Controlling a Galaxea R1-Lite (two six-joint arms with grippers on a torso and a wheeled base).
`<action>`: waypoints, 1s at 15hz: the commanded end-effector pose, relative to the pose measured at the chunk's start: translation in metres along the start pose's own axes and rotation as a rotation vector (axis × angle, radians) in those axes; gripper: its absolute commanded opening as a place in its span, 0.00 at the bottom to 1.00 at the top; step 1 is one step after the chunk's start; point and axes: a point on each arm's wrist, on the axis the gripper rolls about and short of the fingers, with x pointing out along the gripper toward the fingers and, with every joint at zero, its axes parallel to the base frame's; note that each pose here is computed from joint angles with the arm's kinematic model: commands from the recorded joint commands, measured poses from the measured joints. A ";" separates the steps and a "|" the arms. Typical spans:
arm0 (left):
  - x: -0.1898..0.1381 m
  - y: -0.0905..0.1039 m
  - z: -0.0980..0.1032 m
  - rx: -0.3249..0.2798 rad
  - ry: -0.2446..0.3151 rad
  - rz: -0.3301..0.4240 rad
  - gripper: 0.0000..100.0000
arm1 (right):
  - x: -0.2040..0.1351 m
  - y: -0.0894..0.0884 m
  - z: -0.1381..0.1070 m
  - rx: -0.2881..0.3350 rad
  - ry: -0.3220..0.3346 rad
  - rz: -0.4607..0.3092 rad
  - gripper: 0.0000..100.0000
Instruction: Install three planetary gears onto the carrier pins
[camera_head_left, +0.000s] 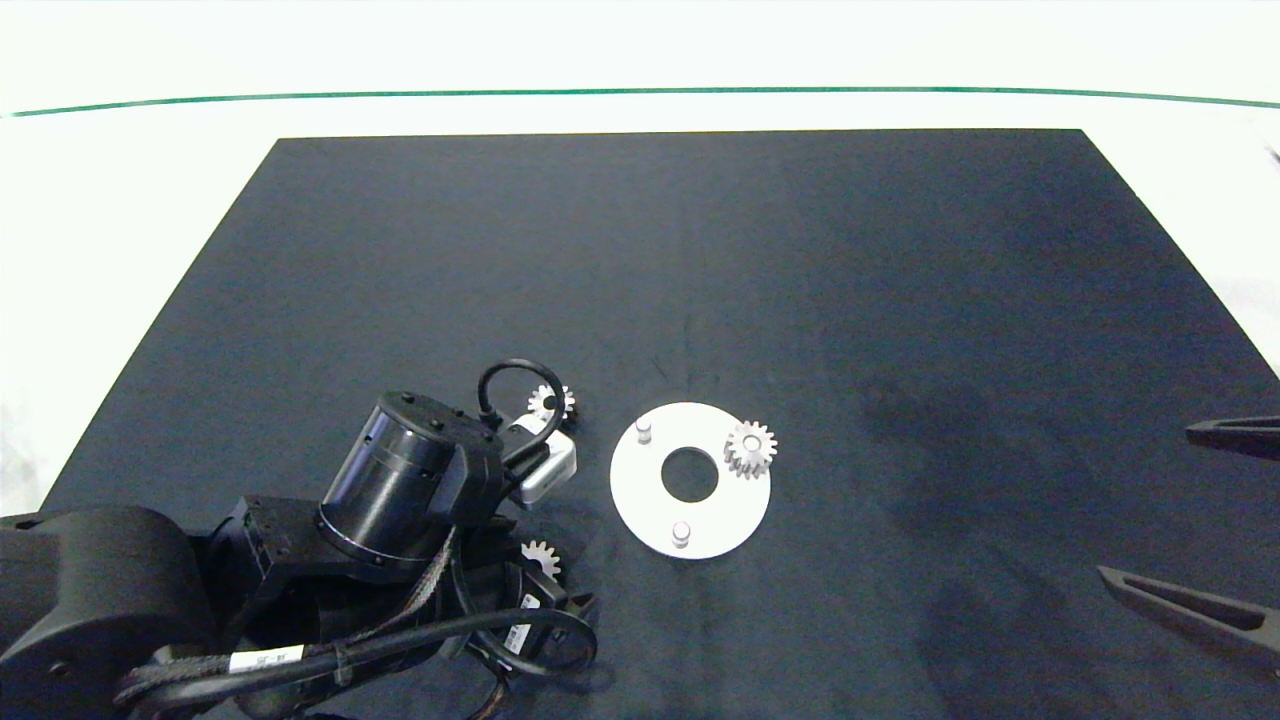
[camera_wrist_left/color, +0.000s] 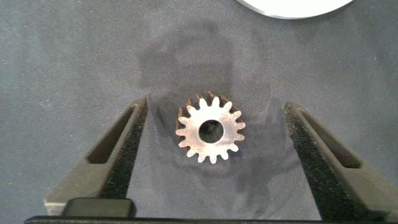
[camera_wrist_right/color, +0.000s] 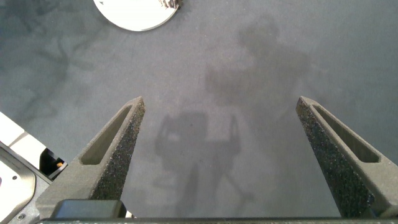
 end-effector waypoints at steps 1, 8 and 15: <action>0.003 -0.001 -0.001 0.003 0.011 0.000 0.80 | -0.001 0.000 0.000 -0.002 0.001 -0.001 1.00; 0.006 -0.001 -0.013 0.003 0.015 0.004 0.65 | -0.001 0.000 0.000 -0.002 0.001 -0.001 1.00; 0.006 -0.001 -0.011 0.001 0.009 0.004 0.51 | 0.000 0.000 -0.001 -0.009 0.002 -0.001 1.00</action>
